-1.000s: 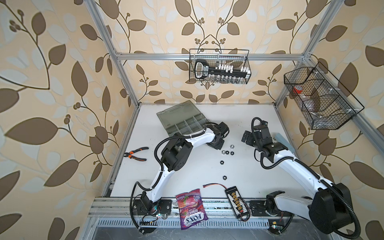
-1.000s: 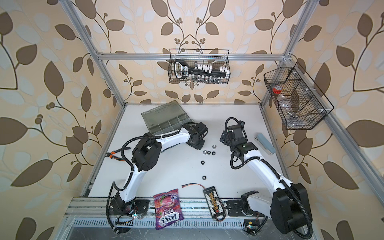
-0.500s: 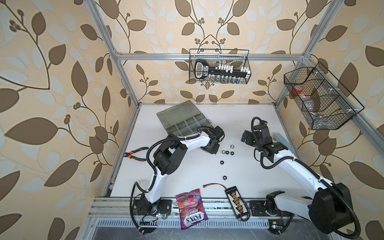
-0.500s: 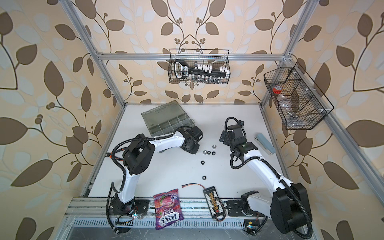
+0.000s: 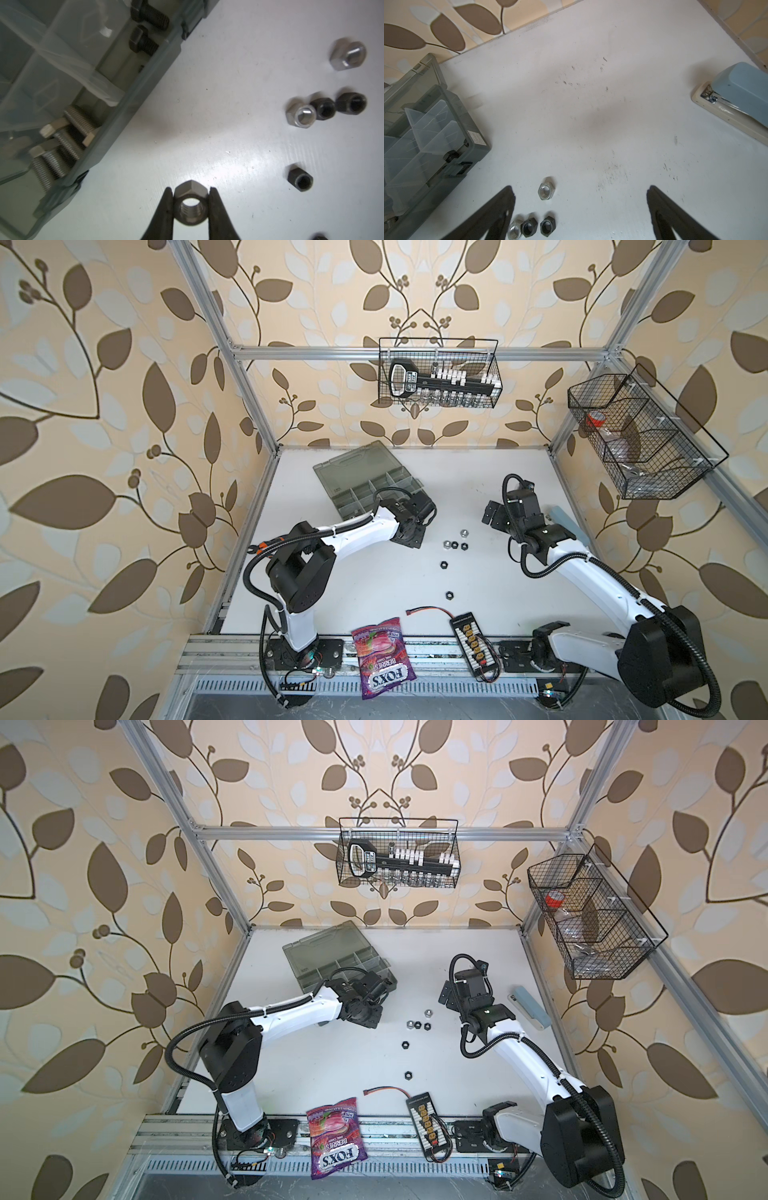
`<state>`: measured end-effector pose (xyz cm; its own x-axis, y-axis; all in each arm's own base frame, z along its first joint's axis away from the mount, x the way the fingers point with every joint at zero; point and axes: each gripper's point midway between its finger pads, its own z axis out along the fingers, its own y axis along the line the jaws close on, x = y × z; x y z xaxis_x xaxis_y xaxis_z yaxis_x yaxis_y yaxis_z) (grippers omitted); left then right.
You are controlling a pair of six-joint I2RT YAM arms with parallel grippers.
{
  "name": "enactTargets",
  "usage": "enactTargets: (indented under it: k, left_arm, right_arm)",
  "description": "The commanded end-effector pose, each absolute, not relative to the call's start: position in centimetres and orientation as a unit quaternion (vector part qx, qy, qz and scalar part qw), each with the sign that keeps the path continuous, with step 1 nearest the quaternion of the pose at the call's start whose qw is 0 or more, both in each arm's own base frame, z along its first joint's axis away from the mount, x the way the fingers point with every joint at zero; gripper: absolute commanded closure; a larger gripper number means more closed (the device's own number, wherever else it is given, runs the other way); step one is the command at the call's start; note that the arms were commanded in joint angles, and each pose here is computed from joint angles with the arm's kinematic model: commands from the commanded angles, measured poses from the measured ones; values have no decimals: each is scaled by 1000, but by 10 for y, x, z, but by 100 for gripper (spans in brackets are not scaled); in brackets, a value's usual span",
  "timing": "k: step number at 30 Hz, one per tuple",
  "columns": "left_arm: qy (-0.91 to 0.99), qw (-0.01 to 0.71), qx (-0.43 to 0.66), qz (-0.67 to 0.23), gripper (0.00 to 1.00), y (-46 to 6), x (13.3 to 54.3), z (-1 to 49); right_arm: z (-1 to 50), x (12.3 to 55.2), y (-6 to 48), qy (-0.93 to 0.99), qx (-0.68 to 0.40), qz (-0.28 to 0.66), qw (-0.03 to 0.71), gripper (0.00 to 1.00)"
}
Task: Sort the screws and nuts into containers
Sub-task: Pick up the nut at the center of the table, then place the nut into the container.
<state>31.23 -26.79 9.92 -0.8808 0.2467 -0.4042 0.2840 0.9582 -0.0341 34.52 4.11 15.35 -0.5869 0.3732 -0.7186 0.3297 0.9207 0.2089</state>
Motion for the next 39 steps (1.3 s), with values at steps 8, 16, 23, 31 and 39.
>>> enactTargets:
  k: [8, 16, 23, 31, 39]
  left_arm:
    - [963, 264, 44, -27, 92, -190, 331, 154]
    - [961, 274, -33, 11, 92, -109, 362, 157]
    - [963, 263, -58, 9, 92, -86, 382, 143]
    - [970, 236, -59, 4, 92, -86, 399, 117]
    - [972, 228, -50, 16, 92, -83, 416, 103]
  right_arm:
    - [167, 350, 40, 884, 193, 27, 425, 0]
    - [170, 349, 41, 883, 192, 31, 428, 0]
    - [168, 349, 42, 884, 193, 36, 425, 0]
    - [173, 351, 42, 883, 192, 35, 427, 0]
    - [173, 347, 39, 882, 196, 29, 428, 1]
